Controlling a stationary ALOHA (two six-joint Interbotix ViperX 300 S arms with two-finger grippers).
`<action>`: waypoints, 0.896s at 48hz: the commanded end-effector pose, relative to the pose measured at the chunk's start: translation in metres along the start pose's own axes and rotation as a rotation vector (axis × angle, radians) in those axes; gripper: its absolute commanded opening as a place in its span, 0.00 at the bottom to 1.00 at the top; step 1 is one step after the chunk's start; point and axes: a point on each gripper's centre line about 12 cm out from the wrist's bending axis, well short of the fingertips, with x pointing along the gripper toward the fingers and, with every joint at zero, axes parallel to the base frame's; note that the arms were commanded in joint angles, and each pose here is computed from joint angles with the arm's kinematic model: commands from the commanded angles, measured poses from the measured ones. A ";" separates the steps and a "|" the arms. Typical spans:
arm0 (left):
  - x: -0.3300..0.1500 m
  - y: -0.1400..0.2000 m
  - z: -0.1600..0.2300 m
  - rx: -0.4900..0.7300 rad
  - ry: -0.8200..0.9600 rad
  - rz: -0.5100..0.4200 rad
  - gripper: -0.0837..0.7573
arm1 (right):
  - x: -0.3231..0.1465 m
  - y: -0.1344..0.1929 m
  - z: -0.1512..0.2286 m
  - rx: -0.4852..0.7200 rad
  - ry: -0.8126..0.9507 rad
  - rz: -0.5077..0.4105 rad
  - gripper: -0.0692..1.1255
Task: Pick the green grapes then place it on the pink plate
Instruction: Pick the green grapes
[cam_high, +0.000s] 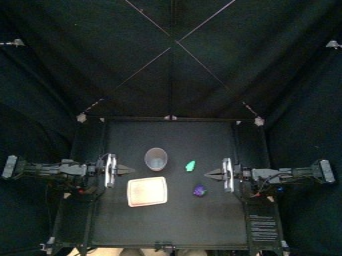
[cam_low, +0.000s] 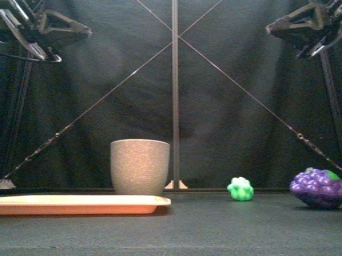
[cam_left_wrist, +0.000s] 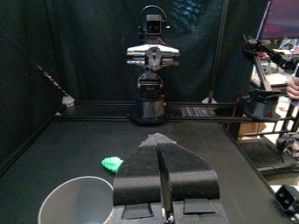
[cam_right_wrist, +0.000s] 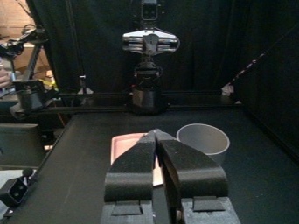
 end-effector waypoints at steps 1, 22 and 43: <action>0.005 0.000 0.011 -0.006 0.003 0.001 0.07 | 0.005 -0.001 -0.003 -0.016 0.023 -0.005 0.10; 0.006 0.014 0.021 -0.003 -0.002 0.069 0.14 | 0.051 -0.036 -0.023 -0.155 0.493 -0.114 0.15; 0.002 0.029 0.012 -0.016 0.018 0.145 0.14 | 0.048 -0.057 -0.057 -0.084 0.609 -0.194 0.88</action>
